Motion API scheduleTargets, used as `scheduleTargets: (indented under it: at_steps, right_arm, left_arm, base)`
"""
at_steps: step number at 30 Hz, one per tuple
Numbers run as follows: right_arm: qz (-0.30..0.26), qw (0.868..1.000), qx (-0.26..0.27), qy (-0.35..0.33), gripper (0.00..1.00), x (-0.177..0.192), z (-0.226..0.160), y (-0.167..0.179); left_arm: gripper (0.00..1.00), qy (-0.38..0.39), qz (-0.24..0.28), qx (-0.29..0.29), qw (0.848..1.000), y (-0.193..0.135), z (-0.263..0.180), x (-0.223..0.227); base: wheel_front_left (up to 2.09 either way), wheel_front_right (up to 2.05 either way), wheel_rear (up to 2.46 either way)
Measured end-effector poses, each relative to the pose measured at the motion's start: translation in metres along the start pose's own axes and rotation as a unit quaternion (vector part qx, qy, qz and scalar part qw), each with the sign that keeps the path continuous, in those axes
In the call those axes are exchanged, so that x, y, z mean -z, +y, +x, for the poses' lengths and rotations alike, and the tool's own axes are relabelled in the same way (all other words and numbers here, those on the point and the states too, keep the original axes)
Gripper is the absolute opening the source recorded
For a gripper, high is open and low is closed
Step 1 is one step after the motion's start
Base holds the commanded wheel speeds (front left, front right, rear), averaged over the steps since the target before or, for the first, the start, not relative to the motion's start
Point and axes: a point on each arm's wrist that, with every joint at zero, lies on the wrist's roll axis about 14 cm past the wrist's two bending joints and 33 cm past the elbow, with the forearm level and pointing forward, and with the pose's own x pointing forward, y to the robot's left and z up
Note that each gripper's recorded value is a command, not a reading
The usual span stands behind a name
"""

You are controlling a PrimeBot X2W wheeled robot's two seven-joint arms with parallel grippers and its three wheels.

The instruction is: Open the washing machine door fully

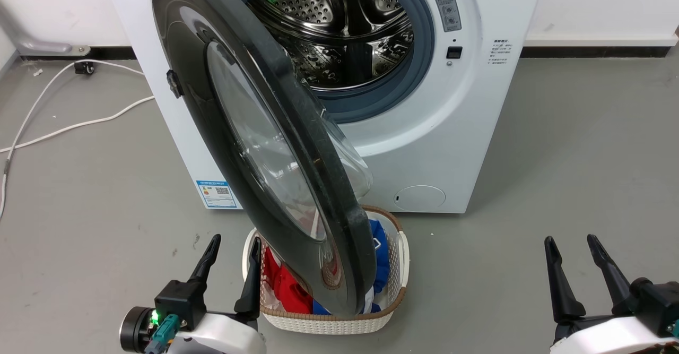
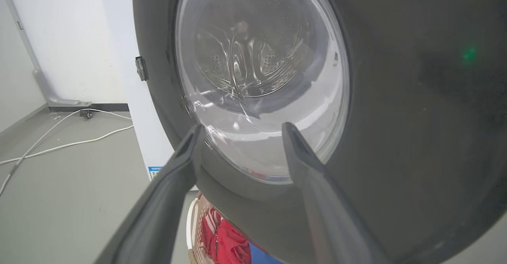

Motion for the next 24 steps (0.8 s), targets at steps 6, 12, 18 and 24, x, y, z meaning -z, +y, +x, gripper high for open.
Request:
scheduleTargets:
  at_steps: [6,12,18,24]
  right_arm:
    - [-0.008,1.000,-0.005,0.001,1.00,-0.001,0.001,0.003]
    - [-0.011,1.000,-0.007,0.003,1.00,0.000,0.002,0.004]
    - [-0.016,1.000,-0.008,0.006,1.00,0.001,0.003,0.005]
    - [-0.017,1.000,-0.010,0.008,1.00,0.001,0.005,0.006]
  left_arm:
    - [0.00,0.003,-0.001,-0.001,1.000,0.001,-0.001,0.002]
    - [0.00,0.001,0.000,-0.005,1.000,0.003,0.001,0.001]
    - [0.00,-0.047,-0.001,-0.013,0.999,0.007,0.014,-0.031]
    - [0.00,-0.149,0.004,-0.021,0.989,0.010,0.033,-0.100]
  base:
    - [0.00,0.00,0.00]
    - [0.00,0.00,0.00]
    - [0.00,0.00,0.00]
    - [0.00,0.00,0.00]
